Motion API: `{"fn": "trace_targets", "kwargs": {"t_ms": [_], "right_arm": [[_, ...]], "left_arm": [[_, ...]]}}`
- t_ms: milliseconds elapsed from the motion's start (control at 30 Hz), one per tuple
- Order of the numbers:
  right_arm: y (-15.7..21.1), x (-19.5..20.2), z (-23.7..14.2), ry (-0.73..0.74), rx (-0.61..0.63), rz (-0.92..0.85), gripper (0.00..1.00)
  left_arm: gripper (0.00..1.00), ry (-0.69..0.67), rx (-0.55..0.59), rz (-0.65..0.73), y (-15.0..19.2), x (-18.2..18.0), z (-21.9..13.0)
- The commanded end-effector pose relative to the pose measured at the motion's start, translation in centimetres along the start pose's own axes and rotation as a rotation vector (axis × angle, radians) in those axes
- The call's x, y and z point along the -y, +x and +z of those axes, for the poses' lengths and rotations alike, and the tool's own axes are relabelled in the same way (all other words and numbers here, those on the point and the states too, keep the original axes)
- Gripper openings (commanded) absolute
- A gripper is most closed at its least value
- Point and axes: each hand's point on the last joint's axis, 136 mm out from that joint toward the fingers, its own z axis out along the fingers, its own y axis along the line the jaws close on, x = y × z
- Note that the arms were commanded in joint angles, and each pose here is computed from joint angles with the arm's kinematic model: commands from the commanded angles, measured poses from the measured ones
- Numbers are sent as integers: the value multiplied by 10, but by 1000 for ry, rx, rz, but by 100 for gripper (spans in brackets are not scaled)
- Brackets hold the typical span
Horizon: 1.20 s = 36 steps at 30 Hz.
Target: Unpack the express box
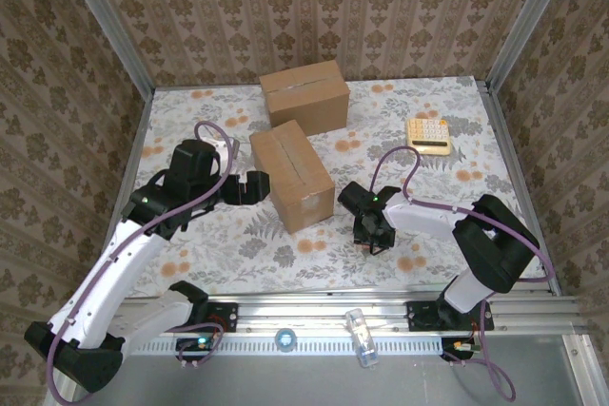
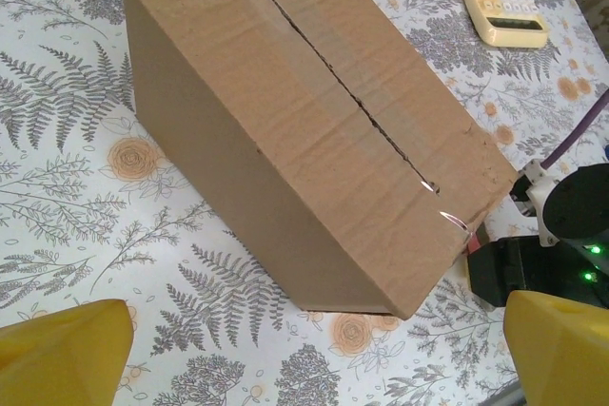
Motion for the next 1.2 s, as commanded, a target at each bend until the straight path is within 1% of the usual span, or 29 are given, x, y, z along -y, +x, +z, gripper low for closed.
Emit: {"fn": "trace_targets", "kwargs": {"t_ms": [0, 167, 300, 400, 567, 667, 833, 1000, 1167], "right_arm": [[2, -3, 17, 2, -4, 7, 35], [0, -4, 13, -4, 6, -2, 32], [-6, -2, 0, -9, 40, -13, 31], [-13, 0, -18, -8, 76, -35, 31], [-32, 6, -67, -23, 181, -94, 30], [-42, 5, -103, -84, 270, -152, 30], [-47, -5, -149, -204, 367, -288, 30], [-40, -25, -193, -398, 442, -427, 31], [-33, -42, -226, -557, 497, -497, 34]], "left_arm": [[99, 39, -2, 28, -2, 9, -5], [97, 72, -6, 42, -4, 20, -8], [95, 101, -20, 56, -3, 31, -7], [95, 130, -25, 65, -5, 41, -4], [94, 238, -29, 84, -13, 71, 3], [94, 326, -19, 94, -23, 92, 6], [94, 437, 1, 104, -39, 119, 12], [95, 501, -2, 108, -49, 138, 25], [95, 546, -15, 109, -54, 159, 44]]}}
